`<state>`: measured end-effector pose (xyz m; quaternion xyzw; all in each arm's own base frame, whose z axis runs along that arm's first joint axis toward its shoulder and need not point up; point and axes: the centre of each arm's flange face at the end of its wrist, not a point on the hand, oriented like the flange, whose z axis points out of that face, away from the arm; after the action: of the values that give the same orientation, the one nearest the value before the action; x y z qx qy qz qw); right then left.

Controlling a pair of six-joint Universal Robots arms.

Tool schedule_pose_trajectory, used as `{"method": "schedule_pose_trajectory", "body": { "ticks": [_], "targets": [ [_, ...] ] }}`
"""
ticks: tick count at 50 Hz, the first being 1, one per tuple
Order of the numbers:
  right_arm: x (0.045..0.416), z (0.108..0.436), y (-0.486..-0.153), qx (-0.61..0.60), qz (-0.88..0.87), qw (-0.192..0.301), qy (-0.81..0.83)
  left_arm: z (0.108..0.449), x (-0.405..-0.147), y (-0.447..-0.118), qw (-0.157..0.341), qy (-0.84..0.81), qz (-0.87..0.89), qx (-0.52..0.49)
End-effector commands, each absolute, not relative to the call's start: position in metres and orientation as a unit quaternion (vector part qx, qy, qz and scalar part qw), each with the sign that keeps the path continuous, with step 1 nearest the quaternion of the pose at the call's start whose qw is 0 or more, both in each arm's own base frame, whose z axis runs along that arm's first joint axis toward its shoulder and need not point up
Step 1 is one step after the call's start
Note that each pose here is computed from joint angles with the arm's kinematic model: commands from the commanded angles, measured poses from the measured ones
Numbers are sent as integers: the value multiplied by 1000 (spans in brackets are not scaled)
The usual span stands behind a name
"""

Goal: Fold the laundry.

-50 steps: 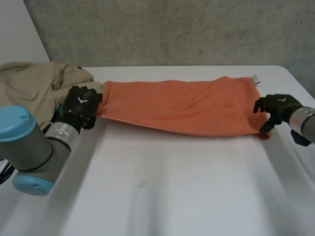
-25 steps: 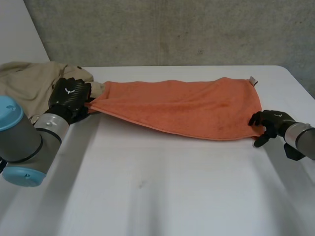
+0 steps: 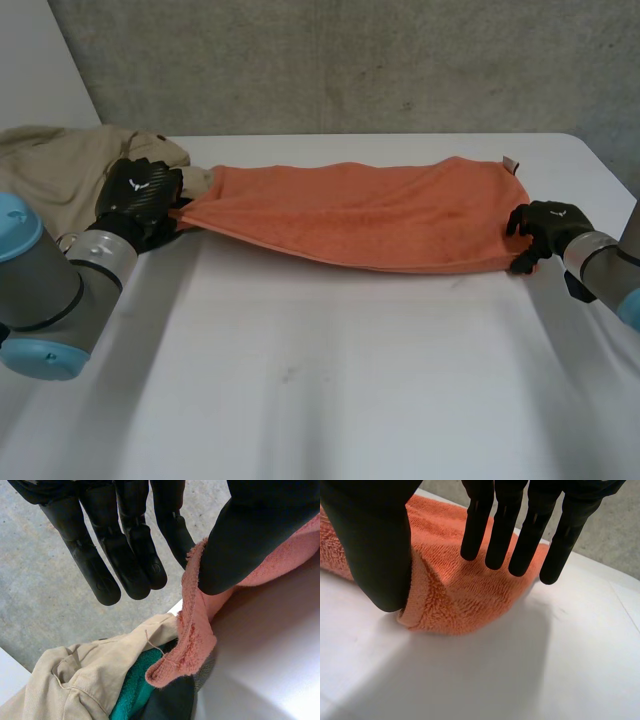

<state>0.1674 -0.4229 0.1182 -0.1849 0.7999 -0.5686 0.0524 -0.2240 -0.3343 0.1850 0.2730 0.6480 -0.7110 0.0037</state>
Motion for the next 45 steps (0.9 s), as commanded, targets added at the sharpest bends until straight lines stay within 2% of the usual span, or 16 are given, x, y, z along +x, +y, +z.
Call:
{"method": "schedule_pose_trajectory", "body": {
  "ticks": [1, 6, 10, 14, 17, 22, 26, 28, 33, 37, 41, 45],
  "targets": [
    [168, 117, -428, -186, -573, 48, 796, 185, -224, -333, 3, 649, -710, 274],
    [162, 122, -435, -172, -581, 27, 795, 185, -224, -333, 3, 651, -708, 274],
    [158, 141, -432, -168, -592, 15, 788, 186, -224, -328, 1, 660, -699, 277],
    [155, 170, -420, -209, -599, -7, 773, 188, -223, -309, -5, 690, -663, 290],
    [154, 180, -396, -281, -561, -49, 777, 187, -222, -291, -5, 713, -628, 311],
    [125, 182, -343, -426, -412, -162, 789, 171, -211, -237, 23, 766, -491, 415],
    [106, 178, -311, -511, -315, -211, 772, 158, -201, -197, 25, 785, -375, 493],
    [101, 176, -306, -534, -299, -225, 758, 155, -200, -190, 24, 780, -354, 515],
    [105, 170, -315, -543, -326, -240, 736, 162, -207, -207, 46, 748, -406, 522],
    [117, 164, -332, -524, -369, -241, 729, 171, -225, -231, 48, 721, -483, 494],
    [129, 159, -355, -498, -415, -242, 722, 179, -243, -261, 47, 692, -556, 458],
    [138, 151, -388, -460, -473, -251, 708, 172, -259, -299, 64, 671, -601, 429]
  ]
}}
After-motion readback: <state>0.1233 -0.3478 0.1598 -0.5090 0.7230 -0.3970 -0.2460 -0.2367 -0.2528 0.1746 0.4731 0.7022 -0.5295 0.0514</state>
